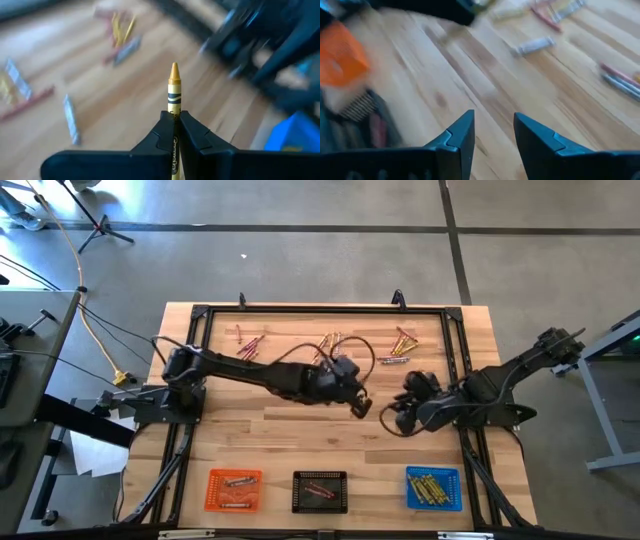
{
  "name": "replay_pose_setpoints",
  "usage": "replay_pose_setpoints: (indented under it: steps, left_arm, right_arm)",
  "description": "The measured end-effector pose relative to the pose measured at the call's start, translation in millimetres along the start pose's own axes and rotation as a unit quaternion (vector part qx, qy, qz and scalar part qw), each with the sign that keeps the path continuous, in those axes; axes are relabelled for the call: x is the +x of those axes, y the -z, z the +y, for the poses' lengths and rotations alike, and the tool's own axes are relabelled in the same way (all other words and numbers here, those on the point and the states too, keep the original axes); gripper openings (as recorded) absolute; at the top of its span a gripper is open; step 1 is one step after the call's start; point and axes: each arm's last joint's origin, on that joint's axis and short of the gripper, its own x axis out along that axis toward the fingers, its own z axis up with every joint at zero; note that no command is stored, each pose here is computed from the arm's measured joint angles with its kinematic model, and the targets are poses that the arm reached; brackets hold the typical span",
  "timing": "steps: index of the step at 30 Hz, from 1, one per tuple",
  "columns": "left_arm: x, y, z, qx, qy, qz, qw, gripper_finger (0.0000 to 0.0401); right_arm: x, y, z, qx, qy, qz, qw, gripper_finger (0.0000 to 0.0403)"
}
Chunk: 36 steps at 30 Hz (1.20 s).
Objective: Sort crayons
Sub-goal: Put the yellow crayon into the blue bin
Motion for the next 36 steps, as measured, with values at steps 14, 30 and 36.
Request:
replay_pose_setpoints:
  steps: [14,30,36]
  left_arm:
    - [-26,-13,-27,-0.001,0.093,-0.09,0.992,0.0]
    - [-37,7,-45,0.015,0.111,-0.08,0.99,0.0]
    - [-41,4,-52,0.008,0.14,-0.103,0.985,0.0]
  right_arm:
    - [-8,-13,31,0.012,-0.173,-0.037,0.984,0.0123]
    - [-28,7,35,0.055,-0.185,-0.02,0.981,0.0124]
    - [-29,7,35,0.054,-0.185,-0.025,0.981,0.0124]
